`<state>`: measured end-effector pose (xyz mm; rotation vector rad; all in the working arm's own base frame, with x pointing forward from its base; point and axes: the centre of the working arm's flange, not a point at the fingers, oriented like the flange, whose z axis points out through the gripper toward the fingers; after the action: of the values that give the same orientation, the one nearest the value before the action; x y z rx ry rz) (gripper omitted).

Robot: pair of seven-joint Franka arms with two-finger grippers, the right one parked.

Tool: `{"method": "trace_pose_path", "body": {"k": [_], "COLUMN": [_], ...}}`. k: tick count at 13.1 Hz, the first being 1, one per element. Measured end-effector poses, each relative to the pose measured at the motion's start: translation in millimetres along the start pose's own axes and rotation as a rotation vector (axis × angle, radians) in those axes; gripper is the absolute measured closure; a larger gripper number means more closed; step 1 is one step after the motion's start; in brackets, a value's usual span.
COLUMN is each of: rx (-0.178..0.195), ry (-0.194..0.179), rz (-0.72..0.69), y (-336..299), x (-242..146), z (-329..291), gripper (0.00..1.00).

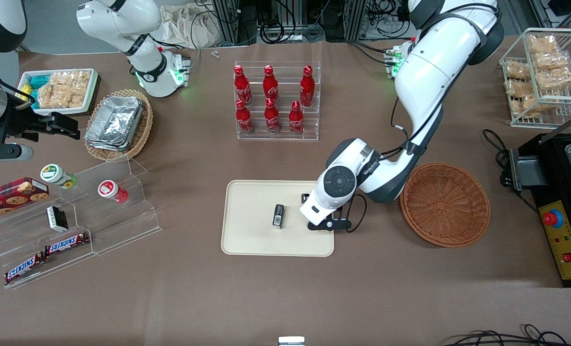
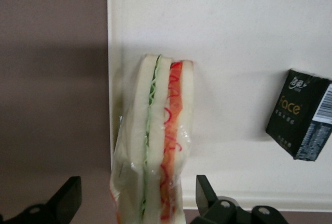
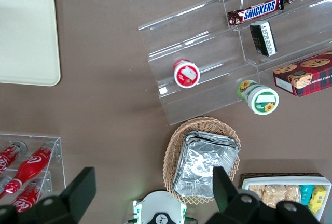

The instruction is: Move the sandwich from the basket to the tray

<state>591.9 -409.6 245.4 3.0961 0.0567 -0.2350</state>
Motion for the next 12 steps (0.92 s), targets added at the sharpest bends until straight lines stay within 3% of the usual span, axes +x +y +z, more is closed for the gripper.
{"method": "trace_pose_path", "body": {"k": [3,5,6,12], "rx": [0.038,0.011,-0.004,-0.02], "ry": [-0.066,-0.142,-0.162,-0.213], "rz": [-0.004,0.015,0.011,0.051], "y": [-12.8,-24.1,-33.9,-73.2], "x": [4.7,7.0,11.0,15.5], "z": [-22.7,-53.5,-67.9,-117.3], "gripper": [0.0,0.0,0.0,0.0]}}
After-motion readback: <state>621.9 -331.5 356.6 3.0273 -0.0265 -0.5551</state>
